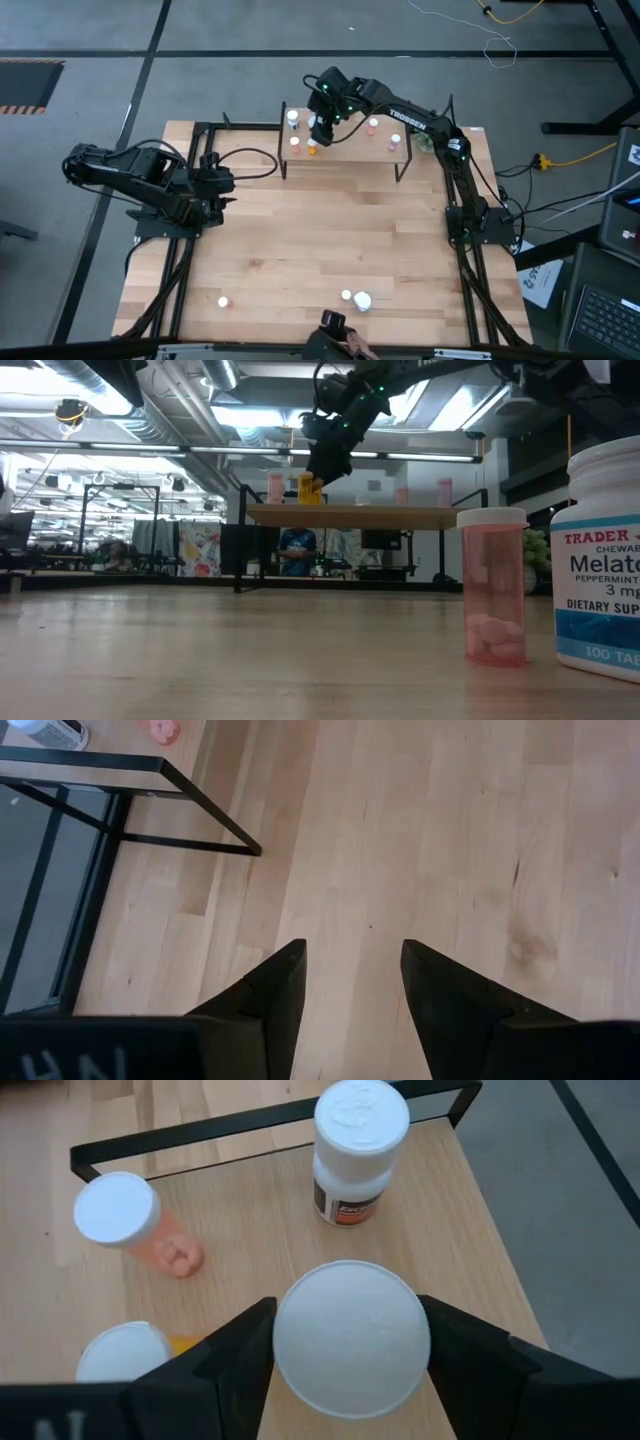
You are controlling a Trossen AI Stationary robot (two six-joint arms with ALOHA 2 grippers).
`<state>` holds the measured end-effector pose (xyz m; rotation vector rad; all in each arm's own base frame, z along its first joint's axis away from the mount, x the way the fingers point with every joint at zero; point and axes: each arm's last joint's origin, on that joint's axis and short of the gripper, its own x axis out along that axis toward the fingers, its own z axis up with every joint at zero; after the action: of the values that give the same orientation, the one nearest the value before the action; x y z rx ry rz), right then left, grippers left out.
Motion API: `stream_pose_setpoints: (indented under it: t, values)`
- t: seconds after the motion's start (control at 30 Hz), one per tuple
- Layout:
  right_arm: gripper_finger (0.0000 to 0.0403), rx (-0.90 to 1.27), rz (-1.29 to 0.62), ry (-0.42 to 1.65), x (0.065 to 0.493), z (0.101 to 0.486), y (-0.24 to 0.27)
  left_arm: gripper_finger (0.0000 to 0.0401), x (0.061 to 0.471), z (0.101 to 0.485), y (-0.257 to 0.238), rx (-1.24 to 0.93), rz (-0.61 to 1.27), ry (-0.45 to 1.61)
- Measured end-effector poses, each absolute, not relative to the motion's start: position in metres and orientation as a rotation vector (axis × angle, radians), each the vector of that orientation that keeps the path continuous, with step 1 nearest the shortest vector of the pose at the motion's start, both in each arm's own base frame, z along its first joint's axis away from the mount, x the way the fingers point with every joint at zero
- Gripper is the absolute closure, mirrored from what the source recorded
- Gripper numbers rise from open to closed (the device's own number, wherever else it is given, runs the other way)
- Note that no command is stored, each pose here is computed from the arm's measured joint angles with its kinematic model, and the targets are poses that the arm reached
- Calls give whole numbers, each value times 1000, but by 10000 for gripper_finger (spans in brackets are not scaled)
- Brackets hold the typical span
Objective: Pick and place medicine bottles onto shelf by color
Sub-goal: Put the orange pill bottle on the shelf, then put the left pink pill bottle on the shelf
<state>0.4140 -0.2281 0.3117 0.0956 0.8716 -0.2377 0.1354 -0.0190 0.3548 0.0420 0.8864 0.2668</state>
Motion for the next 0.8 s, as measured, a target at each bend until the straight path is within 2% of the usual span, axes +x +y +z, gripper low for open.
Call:
stream_pose_setpoints:
  t: [0.57,0.8]
  values:
    - [160,93,-283,822,417,316,-231,241,135,355,-19,41,267,886]
    - [160,64,-295,743,415,347,-229,241,135,355,-19,41,267,886]
